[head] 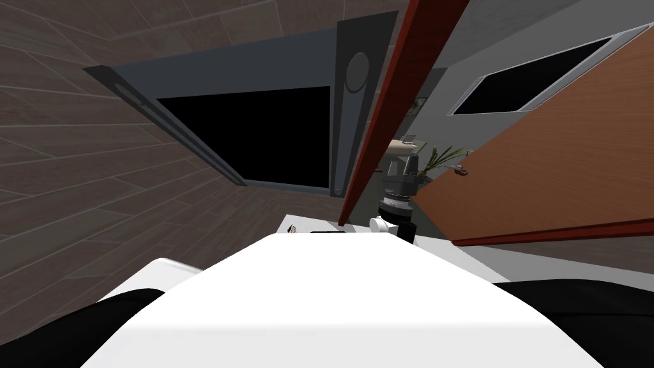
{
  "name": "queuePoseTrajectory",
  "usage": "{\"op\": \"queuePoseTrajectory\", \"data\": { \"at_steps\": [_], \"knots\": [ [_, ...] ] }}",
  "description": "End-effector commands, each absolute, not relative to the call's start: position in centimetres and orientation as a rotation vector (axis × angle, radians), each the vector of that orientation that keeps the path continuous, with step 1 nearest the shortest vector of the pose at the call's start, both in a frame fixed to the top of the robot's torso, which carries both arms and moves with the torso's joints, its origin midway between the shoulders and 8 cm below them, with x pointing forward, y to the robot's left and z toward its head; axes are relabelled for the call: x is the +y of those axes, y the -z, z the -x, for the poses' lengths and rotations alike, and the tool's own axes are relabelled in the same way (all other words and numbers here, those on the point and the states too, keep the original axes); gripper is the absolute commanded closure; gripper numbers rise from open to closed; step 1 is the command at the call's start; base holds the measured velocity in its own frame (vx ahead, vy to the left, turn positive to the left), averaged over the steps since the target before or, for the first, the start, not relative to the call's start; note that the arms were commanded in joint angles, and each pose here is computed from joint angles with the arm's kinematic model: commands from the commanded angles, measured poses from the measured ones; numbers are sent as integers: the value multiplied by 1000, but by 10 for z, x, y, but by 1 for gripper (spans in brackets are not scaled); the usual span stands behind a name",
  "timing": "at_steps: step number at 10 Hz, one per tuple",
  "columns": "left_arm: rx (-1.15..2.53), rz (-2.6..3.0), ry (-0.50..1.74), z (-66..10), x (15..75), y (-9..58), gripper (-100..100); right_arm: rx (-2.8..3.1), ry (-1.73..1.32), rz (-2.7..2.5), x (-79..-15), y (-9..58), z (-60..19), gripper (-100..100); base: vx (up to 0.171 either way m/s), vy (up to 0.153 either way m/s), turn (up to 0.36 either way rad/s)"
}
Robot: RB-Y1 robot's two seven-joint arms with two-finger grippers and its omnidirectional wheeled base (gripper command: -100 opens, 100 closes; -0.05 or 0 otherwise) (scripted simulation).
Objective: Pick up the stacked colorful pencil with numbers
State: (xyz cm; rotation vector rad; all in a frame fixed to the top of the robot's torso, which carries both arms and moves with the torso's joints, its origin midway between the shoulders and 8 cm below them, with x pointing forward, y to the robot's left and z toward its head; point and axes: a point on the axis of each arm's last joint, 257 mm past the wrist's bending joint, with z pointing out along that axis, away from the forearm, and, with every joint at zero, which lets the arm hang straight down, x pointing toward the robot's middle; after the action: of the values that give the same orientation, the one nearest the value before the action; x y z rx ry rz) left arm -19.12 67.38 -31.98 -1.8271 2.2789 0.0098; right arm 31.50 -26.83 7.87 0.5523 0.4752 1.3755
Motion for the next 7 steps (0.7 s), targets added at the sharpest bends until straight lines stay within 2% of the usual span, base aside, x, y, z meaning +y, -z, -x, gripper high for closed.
{"op": "queuePoseTrajectory", "data": {
  "at_steps": [1,2,3,4,7],
  "knots": [
    [2279,1827,-10,191,674,320,100,475,-1376,-552,-268,-79,-315,0,0,0,0],
    [2279,1827,-10,191,674,320,100,475,-1376,-552,-268,-79,-315,0,0,0,0],
    [2279,1827,-11,191,674,320,0,475,-1376,-552,-268,-79,-315,0,0,0,0],
    [2286,1819,-11,185,676,315,100,475,-1376,-552,-268,-79,-315,0,-17,-1,77],
    [2302,1801,-4,170,679,305,100,475,-1376,-552,-268,-79,-315,0,-27,-9,68]
  ]
}}
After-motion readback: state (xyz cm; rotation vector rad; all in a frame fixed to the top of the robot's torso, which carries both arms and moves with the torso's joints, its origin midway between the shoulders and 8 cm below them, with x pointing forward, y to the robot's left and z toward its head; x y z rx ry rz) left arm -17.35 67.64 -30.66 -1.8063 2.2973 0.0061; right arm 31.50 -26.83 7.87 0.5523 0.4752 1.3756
